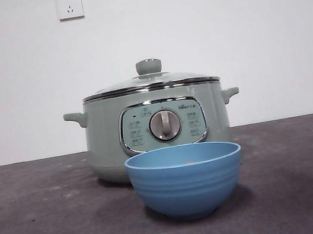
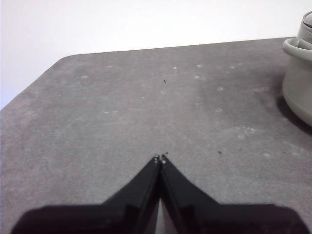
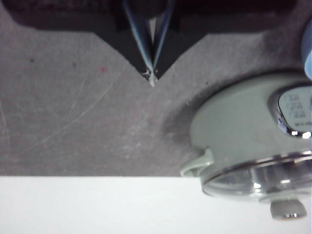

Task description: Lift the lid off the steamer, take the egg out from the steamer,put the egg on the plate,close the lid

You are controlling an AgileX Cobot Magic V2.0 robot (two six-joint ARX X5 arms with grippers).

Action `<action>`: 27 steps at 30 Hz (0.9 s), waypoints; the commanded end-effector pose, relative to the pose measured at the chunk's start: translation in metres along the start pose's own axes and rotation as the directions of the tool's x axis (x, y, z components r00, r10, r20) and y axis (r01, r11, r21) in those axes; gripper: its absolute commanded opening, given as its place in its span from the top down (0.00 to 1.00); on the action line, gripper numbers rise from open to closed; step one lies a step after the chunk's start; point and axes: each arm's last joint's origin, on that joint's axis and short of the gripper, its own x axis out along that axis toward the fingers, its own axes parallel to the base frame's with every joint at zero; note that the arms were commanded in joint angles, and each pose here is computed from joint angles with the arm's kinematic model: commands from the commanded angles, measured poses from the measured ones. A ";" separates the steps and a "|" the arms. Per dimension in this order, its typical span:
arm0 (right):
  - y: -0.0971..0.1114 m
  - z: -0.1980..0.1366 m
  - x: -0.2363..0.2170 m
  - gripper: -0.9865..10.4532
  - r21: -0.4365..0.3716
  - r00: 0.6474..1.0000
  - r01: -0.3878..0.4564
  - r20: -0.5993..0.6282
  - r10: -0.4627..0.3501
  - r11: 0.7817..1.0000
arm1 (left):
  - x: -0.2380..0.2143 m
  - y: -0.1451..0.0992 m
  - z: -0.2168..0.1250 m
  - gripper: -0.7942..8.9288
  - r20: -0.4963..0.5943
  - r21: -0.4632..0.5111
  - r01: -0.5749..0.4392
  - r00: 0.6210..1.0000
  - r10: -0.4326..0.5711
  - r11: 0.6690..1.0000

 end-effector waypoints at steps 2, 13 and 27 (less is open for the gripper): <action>0.000 -0.005 0.000 0.91 0.011 0.999 0.003 -0.035 -0.002 1.000 | 0.001 0.000 -0.004 0.92 -0.007 -0.005 -0.004 1.000 0.004 1.000; 0.000 -0.005 0.001 0.91 0.022 1.000 0.003 -0.031 -0.002 1.000 | 0.001 0.000 -0.004 0.92 -0.007 -0.005 -0.003 1.000 0.003 1.000; 0.000 -0.005 0.001 0.91 0.022 1.000 0.003 -0.031 -0.002 1.000 | 0.001 0.000 -0.004 0.92 -0.007 -0.005 -0.004 1.000 0.004 1.000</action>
